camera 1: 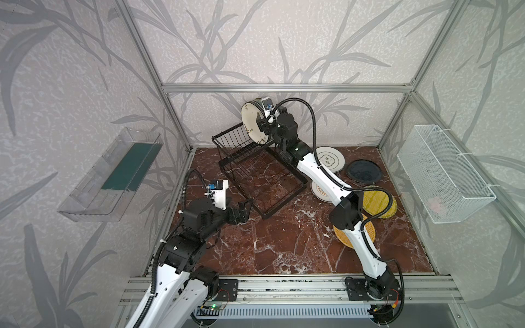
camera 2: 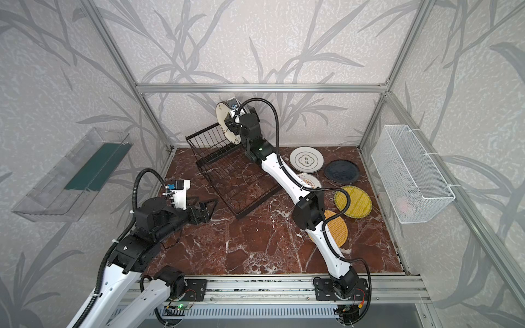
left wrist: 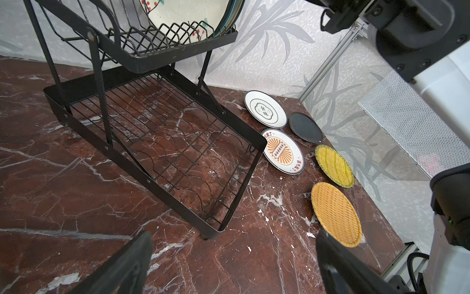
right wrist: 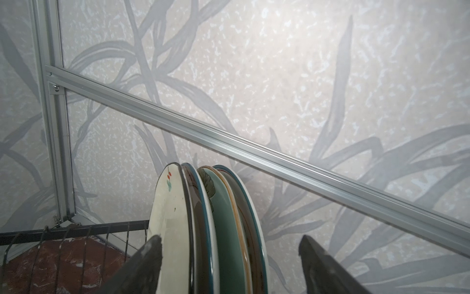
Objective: Load plates into a dish rack
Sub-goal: Place the plate on the dish rack, then move the dish rack to the center of the table.
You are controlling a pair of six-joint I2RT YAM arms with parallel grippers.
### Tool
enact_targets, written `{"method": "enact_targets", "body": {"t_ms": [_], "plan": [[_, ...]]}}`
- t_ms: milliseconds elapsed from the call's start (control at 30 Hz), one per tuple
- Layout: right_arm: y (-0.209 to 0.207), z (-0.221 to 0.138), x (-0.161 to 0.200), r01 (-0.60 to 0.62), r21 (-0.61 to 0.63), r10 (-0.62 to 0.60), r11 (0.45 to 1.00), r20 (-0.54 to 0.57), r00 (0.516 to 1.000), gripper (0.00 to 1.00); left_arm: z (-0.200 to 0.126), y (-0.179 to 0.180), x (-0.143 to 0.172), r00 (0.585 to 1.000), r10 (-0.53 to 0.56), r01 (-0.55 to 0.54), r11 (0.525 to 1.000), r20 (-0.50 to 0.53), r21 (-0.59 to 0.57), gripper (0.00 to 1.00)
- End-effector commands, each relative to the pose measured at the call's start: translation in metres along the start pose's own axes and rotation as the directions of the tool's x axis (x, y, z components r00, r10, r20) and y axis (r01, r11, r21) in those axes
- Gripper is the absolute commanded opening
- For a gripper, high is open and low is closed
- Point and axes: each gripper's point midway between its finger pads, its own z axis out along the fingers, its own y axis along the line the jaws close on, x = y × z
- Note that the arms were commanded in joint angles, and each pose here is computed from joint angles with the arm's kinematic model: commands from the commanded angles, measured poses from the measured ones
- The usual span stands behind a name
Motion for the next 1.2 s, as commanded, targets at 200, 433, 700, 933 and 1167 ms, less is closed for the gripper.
{"method": "enact_targets", "body": {"t_ms": [200,433,700,933,1167], "plan": [[-0.029,-0.087,-0.046,-0.078,-0.064,0.077,0.995,-0.008,0.997,0.88,0.014,0.029,0.012,0.990,-0.140,0.136,0.981,-0.022,-0.139,0.99],[-0.063,-0.152,0.066,-0.243,-0.040,0.217,0.969,-0.325,0.921,0.87,0.042,0.047,0.047,0.932,-0.360,0.341,0.912,-0.048,-0.227,0.93],[-0.067,-0.162,0.212,-0.313,-0.055,0.199,0.948,-0.663,0.722,0.89,0.086,0.052,0.093,0.891,-0.439,0.342,0.813,-0.111,-0.472,0.88],[-0.045,-0.141,0.274,-0.312,-0.118,0.108,0.943,-0.777,0.620,0.89,0.126,0.058,0.110,0.855,-0.510,0.378,0.739,-0.097,-0.558,0.75],[-0.033,-0.121,0.299,-0.310,-0.166,0.048,0.936,-0.814,0.579,0.85,0.142,0.062,0.116,0.855,-0.509,0.360,0.724,-0.103,-0.588,0.68]]}}
